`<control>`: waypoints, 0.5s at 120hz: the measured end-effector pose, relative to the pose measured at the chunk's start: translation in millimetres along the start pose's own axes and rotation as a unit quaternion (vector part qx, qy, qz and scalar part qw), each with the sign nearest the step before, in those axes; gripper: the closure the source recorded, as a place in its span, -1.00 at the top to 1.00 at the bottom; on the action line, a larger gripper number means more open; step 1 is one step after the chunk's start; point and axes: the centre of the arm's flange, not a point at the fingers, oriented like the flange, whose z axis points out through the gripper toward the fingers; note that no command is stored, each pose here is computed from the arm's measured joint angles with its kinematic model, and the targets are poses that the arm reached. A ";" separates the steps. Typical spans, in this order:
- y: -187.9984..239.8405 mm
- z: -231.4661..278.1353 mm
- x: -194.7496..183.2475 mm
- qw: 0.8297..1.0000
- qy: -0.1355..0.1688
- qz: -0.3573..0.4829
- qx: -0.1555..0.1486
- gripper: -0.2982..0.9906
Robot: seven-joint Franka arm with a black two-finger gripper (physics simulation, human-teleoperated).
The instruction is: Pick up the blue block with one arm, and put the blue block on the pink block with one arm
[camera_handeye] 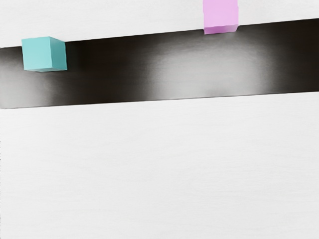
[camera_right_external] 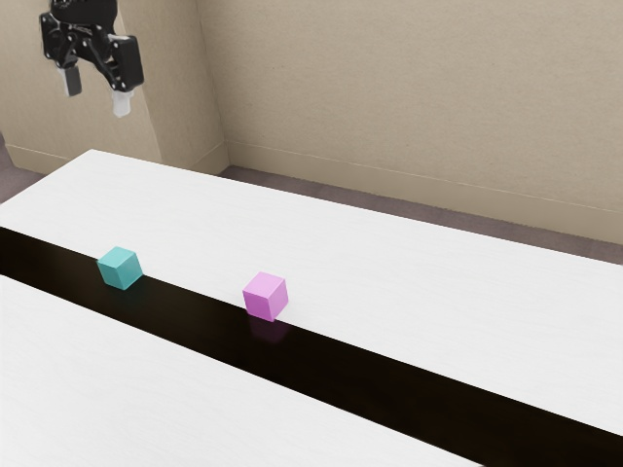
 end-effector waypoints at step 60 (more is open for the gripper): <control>-52.9 164.2 88.7 0.997 -0.070 -0.036 0.006 0.54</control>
